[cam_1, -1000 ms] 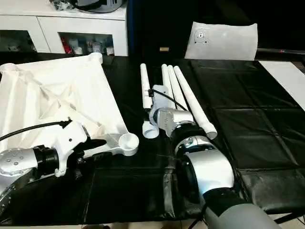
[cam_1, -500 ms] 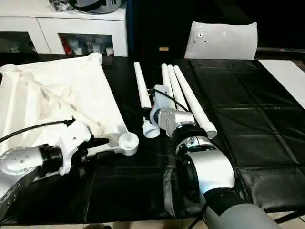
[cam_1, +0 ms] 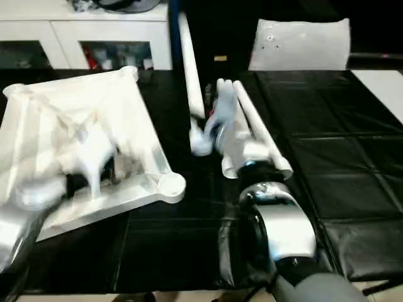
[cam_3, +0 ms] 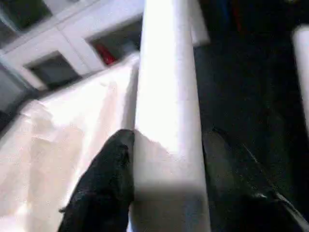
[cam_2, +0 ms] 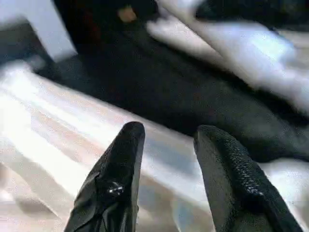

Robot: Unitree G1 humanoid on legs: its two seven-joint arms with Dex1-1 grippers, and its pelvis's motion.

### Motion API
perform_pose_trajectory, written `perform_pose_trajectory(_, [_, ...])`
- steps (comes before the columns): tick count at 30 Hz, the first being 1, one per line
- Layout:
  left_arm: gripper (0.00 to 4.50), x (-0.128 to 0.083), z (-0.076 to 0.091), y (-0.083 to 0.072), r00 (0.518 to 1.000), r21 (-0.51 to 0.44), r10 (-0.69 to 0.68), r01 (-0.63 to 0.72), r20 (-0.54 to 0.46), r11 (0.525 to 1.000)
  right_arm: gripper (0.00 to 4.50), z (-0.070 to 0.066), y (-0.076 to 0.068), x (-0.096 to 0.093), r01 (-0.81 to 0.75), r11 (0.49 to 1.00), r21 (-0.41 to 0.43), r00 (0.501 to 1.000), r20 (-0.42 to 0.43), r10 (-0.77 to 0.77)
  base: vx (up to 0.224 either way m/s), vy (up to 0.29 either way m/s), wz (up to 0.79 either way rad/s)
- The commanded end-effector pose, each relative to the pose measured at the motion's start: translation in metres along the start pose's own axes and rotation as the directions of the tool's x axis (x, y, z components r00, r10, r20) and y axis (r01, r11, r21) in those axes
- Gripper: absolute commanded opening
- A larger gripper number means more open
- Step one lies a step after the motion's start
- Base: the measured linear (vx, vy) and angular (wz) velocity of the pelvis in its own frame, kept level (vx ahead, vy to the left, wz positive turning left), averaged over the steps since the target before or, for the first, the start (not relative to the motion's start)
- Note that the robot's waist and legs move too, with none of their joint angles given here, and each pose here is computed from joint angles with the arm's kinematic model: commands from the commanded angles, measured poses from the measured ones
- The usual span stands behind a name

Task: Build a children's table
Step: Pick table leg

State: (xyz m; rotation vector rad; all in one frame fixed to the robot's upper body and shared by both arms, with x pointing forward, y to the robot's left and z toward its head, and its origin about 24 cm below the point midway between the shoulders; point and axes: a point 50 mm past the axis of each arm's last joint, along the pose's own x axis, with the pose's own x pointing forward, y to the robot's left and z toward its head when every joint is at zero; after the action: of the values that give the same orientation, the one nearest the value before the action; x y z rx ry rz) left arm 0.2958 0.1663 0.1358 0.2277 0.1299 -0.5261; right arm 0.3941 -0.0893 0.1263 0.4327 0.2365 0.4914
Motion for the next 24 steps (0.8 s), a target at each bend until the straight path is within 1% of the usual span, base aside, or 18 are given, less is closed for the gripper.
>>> perform_pose_trajectory(1, [2.28, 0.002, 0.005, 0.004, 0.999, -0.065, 0.026, -0.024, 0.032, 0.998, 1.83, 0.011, 0.002, -0.007, -0.083, 0.996, 0.043, 0.995, 0.053, 0.081, 0.0, 0.0, 0.0])
perform_pose_trajectory(2, [2.28, 0.004, 0.011, 0.005, 0.997, -0.117, 0.028, -0.02, 0.067, 0.993, 1.83, 0.013, 0.003, -0.012, -0.134, 0.989, 0.061, 0.988, 0.08, 0.129, 0.0, 0.0, 0.0])
perform_pose_trajectory(3, [2.32, 0.011, 0.023, 0.0, 0.992, -0.179, -0.003, 0.026, 0.127, 0.983, 1.83, 0.018, 0.004, -0.026, -0.235, 0.971, 0.037, 0.963, 0.145, 0.227, 0.0, 0.0, 0.0])
perform_pose_trajectory(4, [2.32, 0.016, 0.029, -0.005, 0.987, -0.198, -0.041, 0.071, 0.153, 0.978, 1.83, 0.019, 0.005, -0.036, -0.297, 0.955, 0.007, 0.94, 0.177, 0.291, 0.0, 0.0, 0.0])
perform_pose_trajectory(5, [2.59, 0.019, 0.033, -0.01, 0.982, -0.203, -0.069, 0.105, 0.174, 0.974, 1.83, 0.018, 0.004, -0.042, -0.332, 0.943, 0.001, 0.925, 0.195, 0.326, 0.0, 0.0, 0.0])
perform_pose_trajectory(6, [2.69, 0.019, 0.033, -0.01, 0.982, -0.203, -0.069, 0.105, 0.174, 0.974, 1.83, 0.018, 0.004, -0.042, -0.332, 0.943, 0.001, 0.925, 0.195, 0.326, 0.0, 0.0, 0.0])
perform_pose_trajectory(7, [2.71, 0.024, 0.041, -0.02, 0.963, -0.265, -0.133, 0.196, 0.235, 0.944, 1.83, 0.013, 0.002, -0.054, -0.388, 0.922, -0.007, 0.905, 0.189, 0.382, 0.0, 0.0, 0.0])
perform_pose_trajectory(10, [2.79, 0.029, 0.057, -0.032, 0.916, -0.349, -0.207, 0.329, 0.343, 0.877, 1.82, 0.005, 0.004, -0.075, -0.484, 0.875, 0.008, 0.86, 0.185, 0.475, 0.0, 0.0, 0.0])
perform_pose_trajectory(11, [3.08, 0.029, 0.059, -0.033, 0.908, -0.372, -0.217, 0.352, 0.358, 0.859, 1.82, 0.005, 0.004, -0.078, -0.495, 0.869, 0.013, 0.854, 0.191, 0.484, 0.0, 0.0, 0.0])
perform_pose_trajectory(12, [3.08, 0.029, 0.06, -0.034, 0.902, -0.384, -0.221, 0.366, 0.37, 0.848, 1.82, 0.005, 0.005, -0.081, -0.509, 0.861, 0.019, 0.846, 0.197, 0.496, 0.0, 0.0, 0.0])
perform_pose_trajectory(13, [3.12, 0.029, 0.062, -0.035, 0.893, -0.413, -0.225, 0.387, 0.389, 0.824, 1.82, 0.005, 0.007, -0.087, -0.535, 0.844, 0.03, 0.829, 0.208, 0.518, 0.0, 0.0, 0.0])
perform_pose_trajectory(14, [3.24, 0.029, 0.063, -0.036, 0.89, -0.426, -0.225, 0.395, 0.396, 0.814, 1.82, 0.005, 0.007, -0.09, -0.546, 0.837, 0.035, 0.822, 0.213, 0.527, 0.0, 0.0, 0.0])
perform_pose_trajectory(15, [3.41, 0.03, 0.065, -0.036, 0.878, -0.459, -0.225, 0.421, 0.422, 0.782, 1.82, 0.003, 0.011, -0.097, -0.585, 0.81, 0.041, 0.796, 0.22, 0.564, 0.0, 0.0, 0.0])
perform_pose_trajectory(18, [3.55, 0.03, 0.069, -0.037, 0.857, -0.499, -0.225, 0.462, 0.464, 0.733, 1.82, 0.0, 0.017, -0.107, -0.634, 0.772, 0.043, 0.761, 0.21, 0.614, 0.0, 0.0, 0.0])
perform_pose_trajectory(20, [3.68, 0.03, 0.073, -0.039, 0.837, -0.503, -0.24, 0.499, 0.492, 0.706, 1.82, -0.003, 0.02, -0.109, -0.65, 0.758, 0.047, 0.75, 0.199, 0.631, 0.0, 0.0, 0.0])
perform_pose_trajectory(21, [3.79, 0.03, 0.073, -0.04, 0.835, -0.504, -0.241, 0.501, 0.494, 0.704, 1.82, -0.003, 0.02, -0.109, -0.651, 0.757, 0.047, 0.749, 0.198, 0.632, 0.0, 0.0, 0.0])
perform_pose_trajectory(23, [3.92, 0.029, 0.077, -0.042, 0.817, -0.512, -0.257, 0.535, 0.516, 0.671, 1.82, -0.005, 0.024, -0.111, -0.67, 0.741, 0.054, 0.736, 0.184, 0.652, 0.0, 0.0, 0.0])
perform_pose_trajectory(24, [4.02, 0.028, 0.077, -0.042, 0.814, -0.51, -0.262, 0.54, 0.518, 0.669, 1.82, -0.006, 0.025, -0.111, -0.672, 0.738, 0.055, 0.734, 0.182, 0.654, 0.0, 0.0, 0.0])
